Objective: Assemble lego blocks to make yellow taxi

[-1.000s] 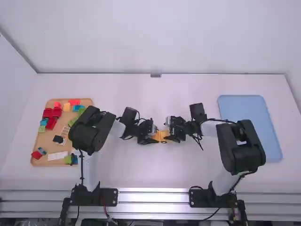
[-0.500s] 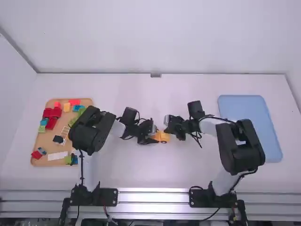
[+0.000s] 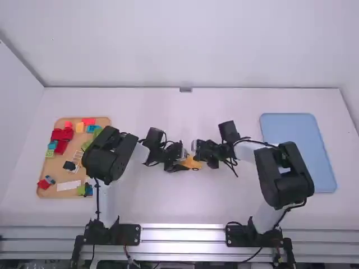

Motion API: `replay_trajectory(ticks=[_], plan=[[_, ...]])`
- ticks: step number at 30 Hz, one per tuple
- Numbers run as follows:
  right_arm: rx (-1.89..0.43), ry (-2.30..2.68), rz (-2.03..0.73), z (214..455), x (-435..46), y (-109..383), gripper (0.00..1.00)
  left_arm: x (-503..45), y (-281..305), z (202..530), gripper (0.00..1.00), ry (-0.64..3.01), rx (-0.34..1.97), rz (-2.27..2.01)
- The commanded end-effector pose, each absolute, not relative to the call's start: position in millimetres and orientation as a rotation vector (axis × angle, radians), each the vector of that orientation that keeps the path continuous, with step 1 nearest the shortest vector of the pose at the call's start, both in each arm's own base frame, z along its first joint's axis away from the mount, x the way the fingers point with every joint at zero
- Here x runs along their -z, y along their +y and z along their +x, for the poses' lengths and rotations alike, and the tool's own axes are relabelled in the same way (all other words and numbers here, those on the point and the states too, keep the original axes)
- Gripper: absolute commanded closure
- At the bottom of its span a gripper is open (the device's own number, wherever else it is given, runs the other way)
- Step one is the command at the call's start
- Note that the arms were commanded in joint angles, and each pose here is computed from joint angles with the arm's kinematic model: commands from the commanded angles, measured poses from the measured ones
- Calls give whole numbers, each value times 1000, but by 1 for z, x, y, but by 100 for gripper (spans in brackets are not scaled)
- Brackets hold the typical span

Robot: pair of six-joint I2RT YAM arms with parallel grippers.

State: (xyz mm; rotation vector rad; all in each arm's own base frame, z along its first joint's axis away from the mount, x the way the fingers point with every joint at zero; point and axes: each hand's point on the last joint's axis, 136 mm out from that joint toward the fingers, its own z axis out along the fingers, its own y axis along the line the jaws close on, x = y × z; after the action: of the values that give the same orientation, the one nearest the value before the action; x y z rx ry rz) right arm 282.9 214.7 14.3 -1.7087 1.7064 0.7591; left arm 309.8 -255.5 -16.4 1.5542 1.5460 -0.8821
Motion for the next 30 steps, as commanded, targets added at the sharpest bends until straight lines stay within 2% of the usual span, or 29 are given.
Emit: replay_trajectory(ticks=[1,21,30], plan=[[-759,1738,-1727,277,-6,212,100,29,-253,303,43,1592,870,1572],[-674,1833,-1835,263,12,212,100,29,-253,303,44,1591,870,1572],[-693,1932,-1773,252,26,194,100,29,-253,303,46,1592,869,1571]])
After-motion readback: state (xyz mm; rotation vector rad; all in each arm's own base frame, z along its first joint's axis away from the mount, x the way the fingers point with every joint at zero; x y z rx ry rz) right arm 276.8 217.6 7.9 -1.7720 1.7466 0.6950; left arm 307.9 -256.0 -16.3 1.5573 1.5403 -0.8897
